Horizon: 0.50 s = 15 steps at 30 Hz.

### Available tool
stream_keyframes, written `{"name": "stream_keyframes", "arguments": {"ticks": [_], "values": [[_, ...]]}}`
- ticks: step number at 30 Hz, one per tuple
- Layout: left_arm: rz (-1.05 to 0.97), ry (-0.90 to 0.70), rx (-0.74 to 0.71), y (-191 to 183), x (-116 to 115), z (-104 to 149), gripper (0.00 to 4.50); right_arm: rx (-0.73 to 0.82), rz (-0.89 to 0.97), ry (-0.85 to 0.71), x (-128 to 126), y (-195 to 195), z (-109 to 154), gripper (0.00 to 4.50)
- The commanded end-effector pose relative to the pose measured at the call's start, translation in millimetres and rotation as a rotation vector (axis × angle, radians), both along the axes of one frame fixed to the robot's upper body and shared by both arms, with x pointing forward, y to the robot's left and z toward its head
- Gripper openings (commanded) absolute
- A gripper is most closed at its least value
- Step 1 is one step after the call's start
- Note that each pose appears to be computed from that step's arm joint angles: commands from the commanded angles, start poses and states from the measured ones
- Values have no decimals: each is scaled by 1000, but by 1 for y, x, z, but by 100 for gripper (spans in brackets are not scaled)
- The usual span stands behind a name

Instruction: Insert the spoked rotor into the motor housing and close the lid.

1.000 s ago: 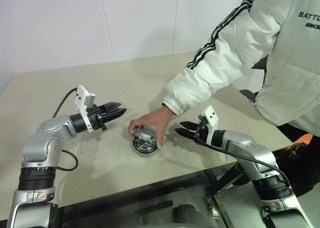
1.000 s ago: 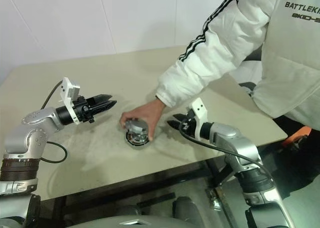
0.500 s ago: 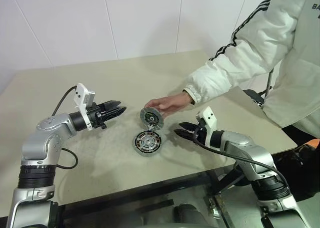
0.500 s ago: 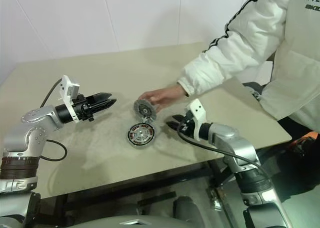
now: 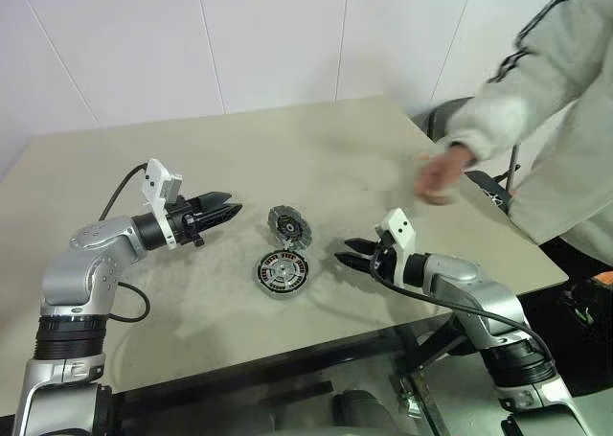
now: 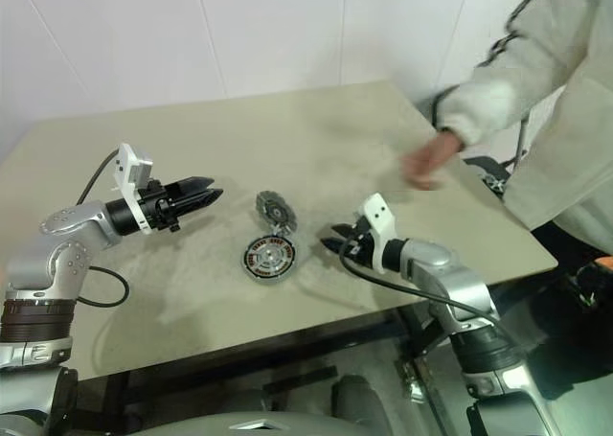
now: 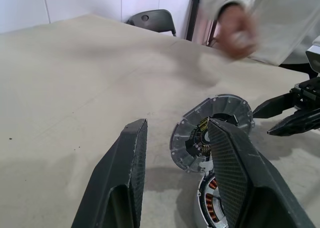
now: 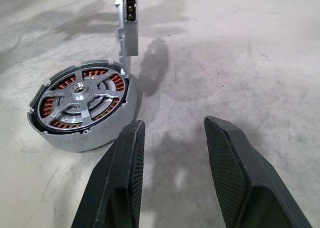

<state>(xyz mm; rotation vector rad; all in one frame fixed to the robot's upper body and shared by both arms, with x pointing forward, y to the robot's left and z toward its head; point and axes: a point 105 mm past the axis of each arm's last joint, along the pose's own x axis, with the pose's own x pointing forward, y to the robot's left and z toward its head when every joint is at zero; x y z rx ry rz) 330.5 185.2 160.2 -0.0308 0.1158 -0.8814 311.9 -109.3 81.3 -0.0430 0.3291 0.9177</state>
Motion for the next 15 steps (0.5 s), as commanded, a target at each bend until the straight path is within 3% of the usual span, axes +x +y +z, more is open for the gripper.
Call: {"name": "stream_keyframes", "arguments": {"ticks": [1,4,7,15], "values": [[-16,-42,10,-3,1,11,204,62,-17,-43,7,3,19,197],[-15,-43,9,-2,2,11,204,237,-44,57,15,15,35,197],[-16,-43,11,-3,3,11,204,311,-51,96,25,22,47,197],[-11,-43,12,-3,2,11,204,298,21,109,35,34,55,197]]}}
